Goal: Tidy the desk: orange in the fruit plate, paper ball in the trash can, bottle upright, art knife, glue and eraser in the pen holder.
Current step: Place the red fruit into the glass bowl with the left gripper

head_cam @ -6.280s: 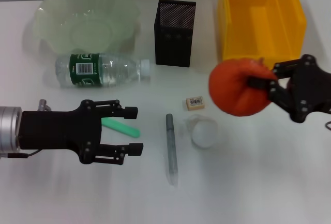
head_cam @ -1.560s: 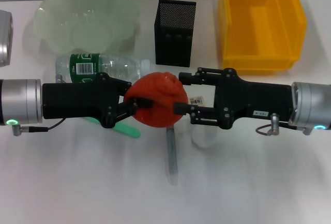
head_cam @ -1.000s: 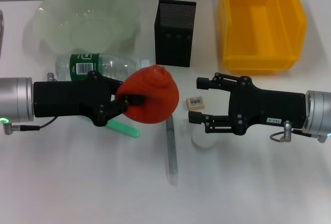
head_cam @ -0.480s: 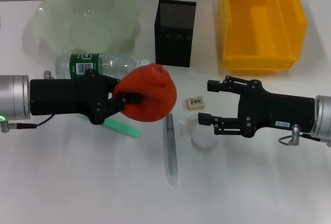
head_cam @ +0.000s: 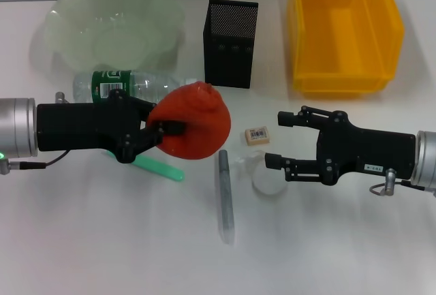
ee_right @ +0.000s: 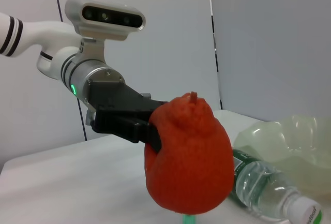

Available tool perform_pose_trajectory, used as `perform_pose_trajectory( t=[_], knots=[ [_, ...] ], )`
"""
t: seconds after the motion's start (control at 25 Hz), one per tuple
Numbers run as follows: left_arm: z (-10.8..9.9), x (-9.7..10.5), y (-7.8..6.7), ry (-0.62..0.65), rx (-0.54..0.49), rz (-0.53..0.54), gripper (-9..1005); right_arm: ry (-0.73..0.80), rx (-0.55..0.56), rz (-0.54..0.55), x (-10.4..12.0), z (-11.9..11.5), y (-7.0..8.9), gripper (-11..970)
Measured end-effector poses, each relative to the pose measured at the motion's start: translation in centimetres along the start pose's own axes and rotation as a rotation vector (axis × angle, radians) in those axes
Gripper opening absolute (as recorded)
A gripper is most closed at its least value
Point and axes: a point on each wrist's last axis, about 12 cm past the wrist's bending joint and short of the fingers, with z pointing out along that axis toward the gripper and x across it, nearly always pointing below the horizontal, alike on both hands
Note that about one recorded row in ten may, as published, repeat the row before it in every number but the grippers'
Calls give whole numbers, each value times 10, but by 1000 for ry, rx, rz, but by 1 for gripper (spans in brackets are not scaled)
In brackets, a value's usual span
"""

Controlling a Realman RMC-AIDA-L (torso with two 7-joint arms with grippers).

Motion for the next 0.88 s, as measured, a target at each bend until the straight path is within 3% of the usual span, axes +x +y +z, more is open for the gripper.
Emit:
perform_pose_trajectory(
  t=[0.88],
  knots=[
    [-1,0,0,0,-1,-1,61,34,98,-1,8,-10,-7,817]
  ],
)
